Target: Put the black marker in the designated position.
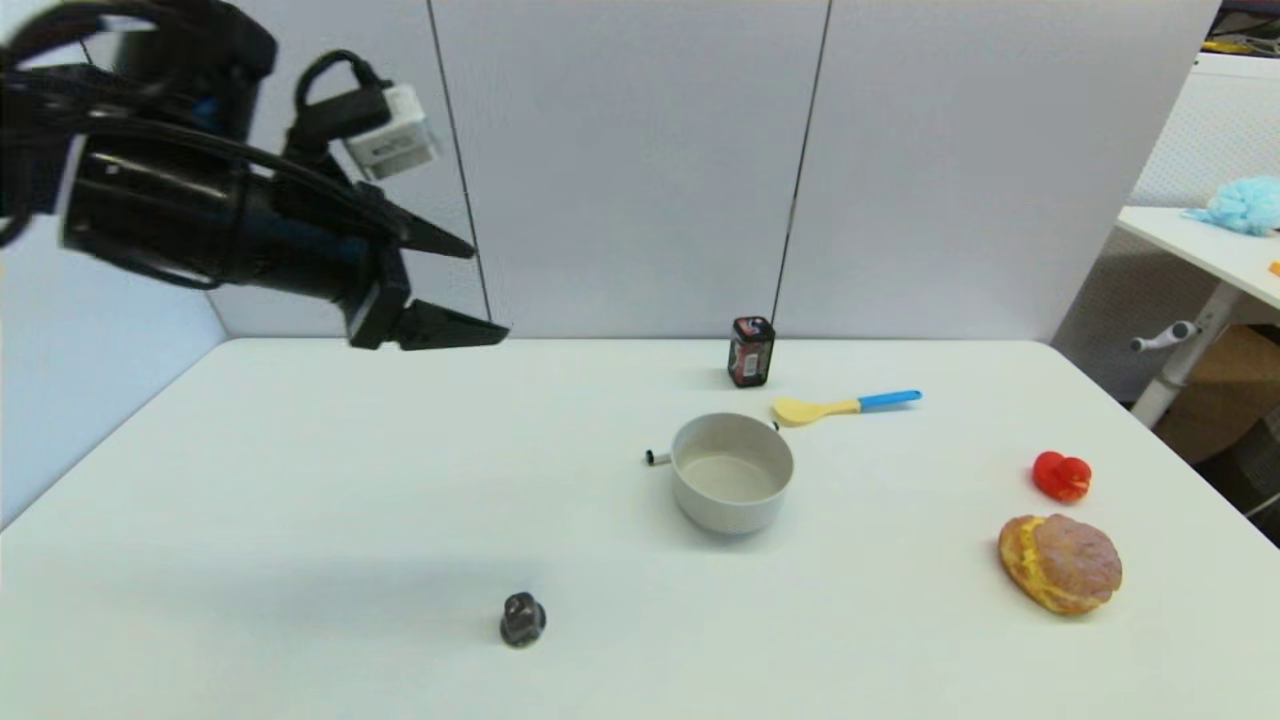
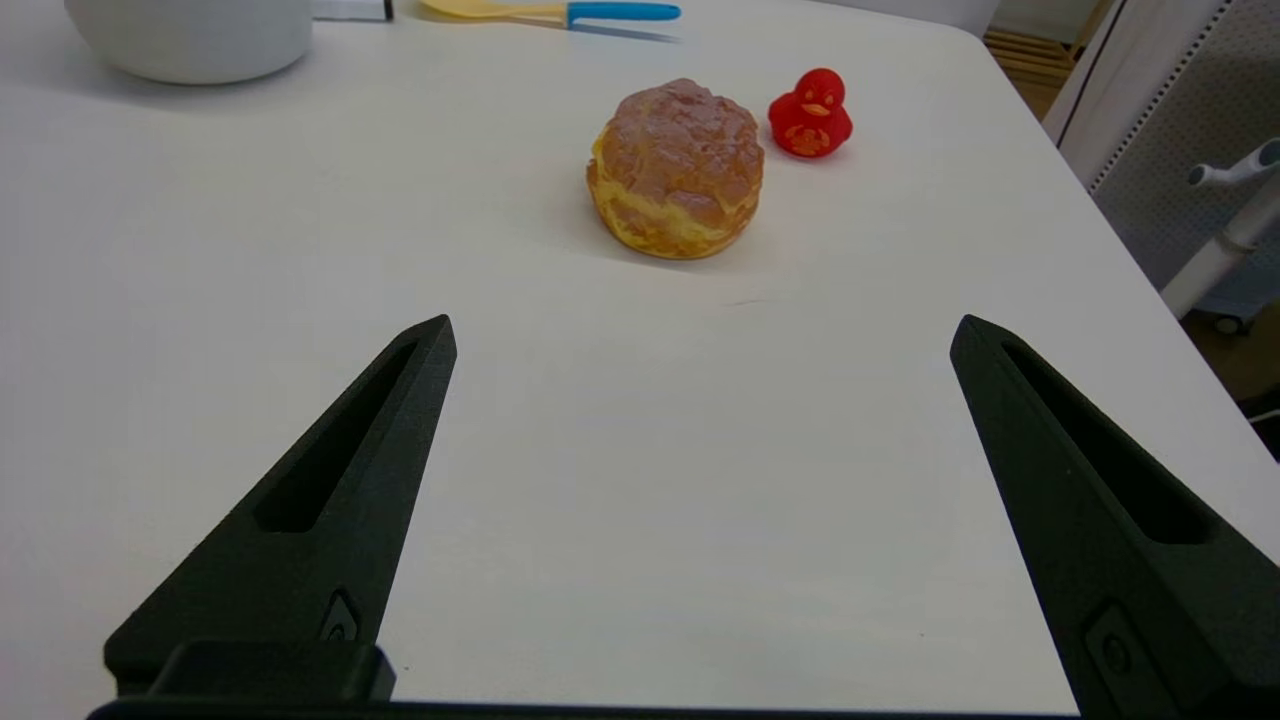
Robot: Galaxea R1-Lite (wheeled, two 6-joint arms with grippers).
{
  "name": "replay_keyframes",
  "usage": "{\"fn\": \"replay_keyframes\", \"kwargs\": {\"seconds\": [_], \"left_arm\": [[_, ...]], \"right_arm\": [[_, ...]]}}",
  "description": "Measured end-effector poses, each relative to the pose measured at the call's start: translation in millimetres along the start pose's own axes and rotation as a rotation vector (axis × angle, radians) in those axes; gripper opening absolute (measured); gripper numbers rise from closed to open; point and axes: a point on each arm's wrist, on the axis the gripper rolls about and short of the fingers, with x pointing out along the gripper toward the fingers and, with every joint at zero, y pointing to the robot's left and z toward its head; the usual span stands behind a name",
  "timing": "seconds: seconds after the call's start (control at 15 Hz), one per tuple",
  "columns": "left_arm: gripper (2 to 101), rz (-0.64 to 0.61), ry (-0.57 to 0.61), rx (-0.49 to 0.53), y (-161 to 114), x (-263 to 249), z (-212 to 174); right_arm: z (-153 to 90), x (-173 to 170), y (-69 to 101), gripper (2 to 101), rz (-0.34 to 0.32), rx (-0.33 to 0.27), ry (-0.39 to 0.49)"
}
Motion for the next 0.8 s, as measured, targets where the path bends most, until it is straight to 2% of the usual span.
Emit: {"fn": "replay_keyframes", "kwargs": {"seconds": [0.2,0.4,0.6,0.8], "left_arm": [[93.3,0.058,0.006,-0.124,-59,-67,-20],[94.8,0.166,-0.032,-0.259,-126,-112,-62],[95.8,0.390,-0.134,-0.329,-184,-139,-101],[96.4,0.587,-0.239,-0.325,-228,-148,-132]], "right_arm": [[0,0,0.0,98.0,0.000,0.000,0.000],[0,0,0.0,98.0,0.000,0.000,0.000],[0,0,0.0,98.0,0.000,0.000,0.000],[0,0,0.0,98.0,0.000,0.000,0.000]]}}
